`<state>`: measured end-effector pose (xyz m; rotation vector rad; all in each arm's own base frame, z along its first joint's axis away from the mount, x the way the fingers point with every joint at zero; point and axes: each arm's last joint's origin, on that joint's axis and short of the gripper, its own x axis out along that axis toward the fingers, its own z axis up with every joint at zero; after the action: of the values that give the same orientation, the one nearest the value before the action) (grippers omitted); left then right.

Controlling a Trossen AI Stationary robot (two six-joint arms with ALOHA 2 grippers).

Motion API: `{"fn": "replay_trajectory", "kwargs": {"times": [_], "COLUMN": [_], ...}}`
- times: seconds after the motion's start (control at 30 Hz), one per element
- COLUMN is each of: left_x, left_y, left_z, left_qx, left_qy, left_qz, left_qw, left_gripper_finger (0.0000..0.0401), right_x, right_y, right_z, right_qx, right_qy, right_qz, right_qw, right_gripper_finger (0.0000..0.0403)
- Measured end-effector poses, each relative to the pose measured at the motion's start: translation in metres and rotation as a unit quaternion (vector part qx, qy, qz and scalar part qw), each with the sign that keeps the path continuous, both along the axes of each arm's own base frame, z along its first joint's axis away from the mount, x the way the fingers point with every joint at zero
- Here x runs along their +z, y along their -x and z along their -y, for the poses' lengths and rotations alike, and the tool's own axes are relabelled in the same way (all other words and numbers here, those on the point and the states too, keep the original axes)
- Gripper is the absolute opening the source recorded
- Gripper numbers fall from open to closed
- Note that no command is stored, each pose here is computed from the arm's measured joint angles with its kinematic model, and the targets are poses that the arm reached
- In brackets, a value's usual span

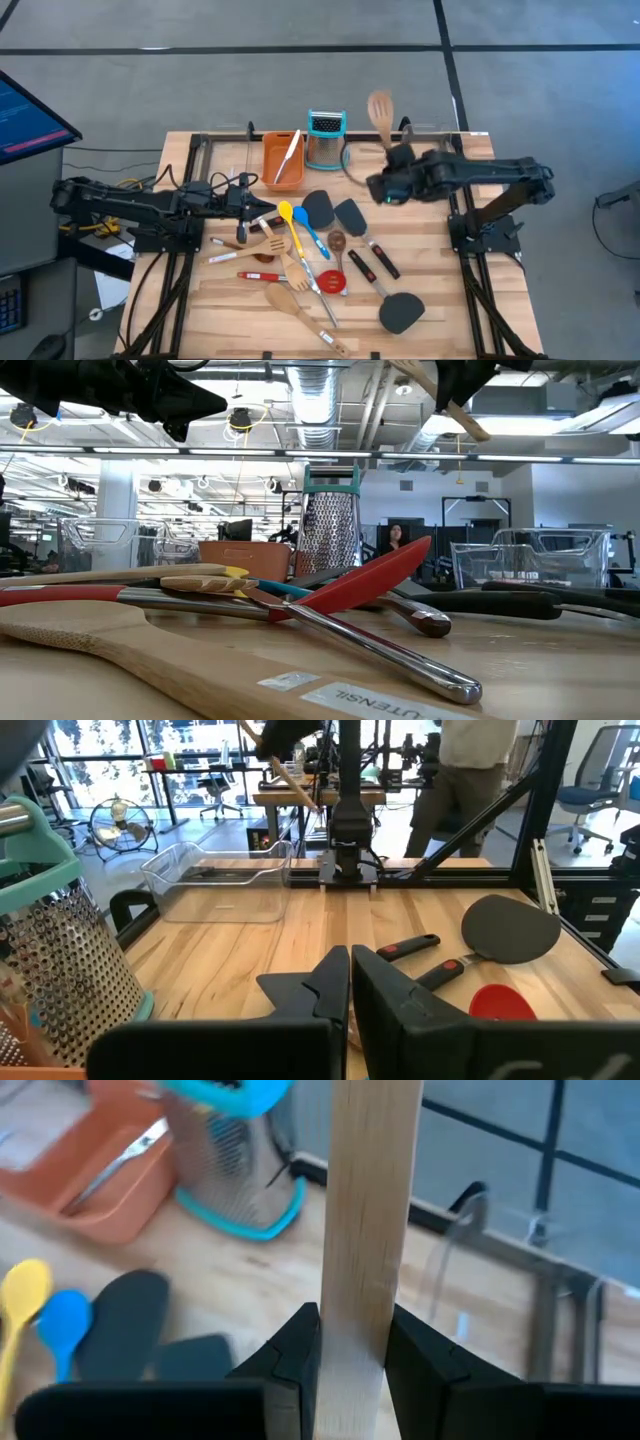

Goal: Pick & Place Kitchen Items
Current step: Put the brown wooden spoon into the right transparent bin

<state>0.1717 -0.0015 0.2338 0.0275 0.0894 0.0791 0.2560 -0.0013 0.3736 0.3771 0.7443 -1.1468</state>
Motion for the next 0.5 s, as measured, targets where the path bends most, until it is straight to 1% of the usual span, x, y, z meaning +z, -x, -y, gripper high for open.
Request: {"fn": "replay_trajectory", "kwargs": {"times": [0.3, 0.4, 0.5], "left_x": [0.0, 0.0, 0.0], "left_y": [0.0, 0.0, 0.0], "left_z": [0.0, 0.0, 0.0], "left_qx": [0.0, 0.0, 0.0], "left_qy": [0.0, 0.0, 0.0], "left_qz": [0.0, 0.0, 0.0], "left_qw": [1.0, 1.0, 1.0], "left_gripper_finger": [0.0002, 0.0002, 0.0002], "right_x": [0.011, 0.012, 0.01], "right_y": [0.02, 0.025, 0.028], "right_z": [0.054, 0.07, 0.085], "right_qx": [-0.052, -0.076, -0.094], "right_qy": [0.021, 0.035, 0.037], "right_qz": [-0.039, -0.057, -0.079], "right_qw": [0.998, 0.995, 0.992], "right_gripper_finger": [0.0078, 0.0078, 0.0078]}}
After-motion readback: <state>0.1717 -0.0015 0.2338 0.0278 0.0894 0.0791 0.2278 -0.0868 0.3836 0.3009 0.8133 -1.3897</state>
